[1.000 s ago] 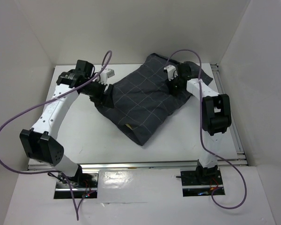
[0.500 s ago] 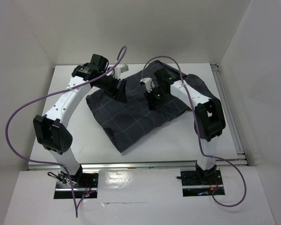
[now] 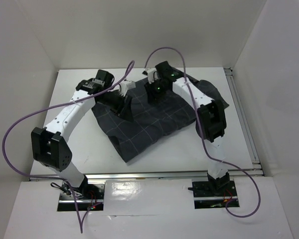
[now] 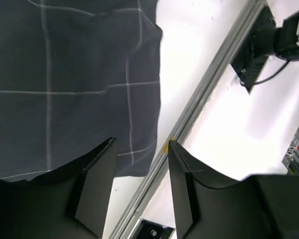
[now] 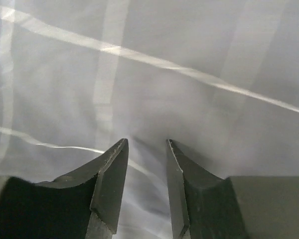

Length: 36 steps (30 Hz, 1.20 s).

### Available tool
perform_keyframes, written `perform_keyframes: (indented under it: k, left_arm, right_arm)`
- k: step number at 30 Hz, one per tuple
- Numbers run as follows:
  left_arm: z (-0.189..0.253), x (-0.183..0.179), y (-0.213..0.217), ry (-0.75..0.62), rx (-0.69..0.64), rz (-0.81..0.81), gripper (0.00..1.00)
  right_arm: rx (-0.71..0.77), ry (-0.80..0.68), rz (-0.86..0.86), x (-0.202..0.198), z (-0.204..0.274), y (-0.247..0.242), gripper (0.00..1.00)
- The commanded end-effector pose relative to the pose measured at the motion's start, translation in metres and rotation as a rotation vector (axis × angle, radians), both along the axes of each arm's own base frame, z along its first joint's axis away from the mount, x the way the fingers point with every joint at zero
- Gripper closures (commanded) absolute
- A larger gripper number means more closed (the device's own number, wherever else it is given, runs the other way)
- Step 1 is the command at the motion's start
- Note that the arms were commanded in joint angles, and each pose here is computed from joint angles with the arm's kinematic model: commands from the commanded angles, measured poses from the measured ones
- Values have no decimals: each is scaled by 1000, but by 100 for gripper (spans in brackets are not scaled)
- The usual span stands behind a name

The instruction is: Put the pillow into the pillowcase

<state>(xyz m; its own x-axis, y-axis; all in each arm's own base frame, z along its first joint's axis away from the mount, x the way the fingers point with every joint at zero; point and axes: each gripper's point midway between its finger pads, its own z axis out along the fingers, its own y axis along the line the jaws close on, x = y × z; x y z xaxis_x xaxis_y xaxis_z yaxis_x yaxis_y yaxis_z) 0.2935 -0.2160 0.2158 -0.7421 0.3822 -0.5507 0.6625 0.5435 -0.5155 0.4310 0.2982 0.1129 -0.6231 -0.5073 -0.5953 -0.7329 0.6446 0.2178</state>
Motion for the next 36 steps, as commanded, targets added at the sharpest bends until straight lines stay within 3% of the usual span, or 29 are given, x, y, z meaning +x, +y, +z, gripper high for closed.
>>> perform_keyframes:
  k: [1, 5, 9, 15, 19, 25, 30, 36]
  left_arm:
    - [12, -17, -8, -61, -83, -59, 42]
    - [-27, -21, -17, -37, -21, -92, 50]
    - [-68, -2, -25, -34, 55, -99, 63]
    - [-113, 46, -26, -25, 196, -19, 85]
    - [-144, 78, 1, -37, 348, 125, 93]
    - [-146, 114, 46, -81, 429, 310, 94]
    - [-128, 143, 81, -116, 431, 428, 94]
    - [-112, 152, 87, -100, 366, 437, 93]
  right_arm:
    - [79, -262, -220, 72, 87, -59, 56]
    - [76, -349, -248, 85, 110, -98, 53]
    - [-32, -357, -189, 86, 73, -115, 54]
    - [-200, -206, -167, 71, -13, -150, 59]
    - [-252, -87, -155, 45, -43, -163, 63]
    - [-243, 51, -150, -8, -59, -167, 65]
    - [-151, 127, -137, -36, -38, -146, 65]
    - [-155, 56, -121, -36, -30, -126, 65]
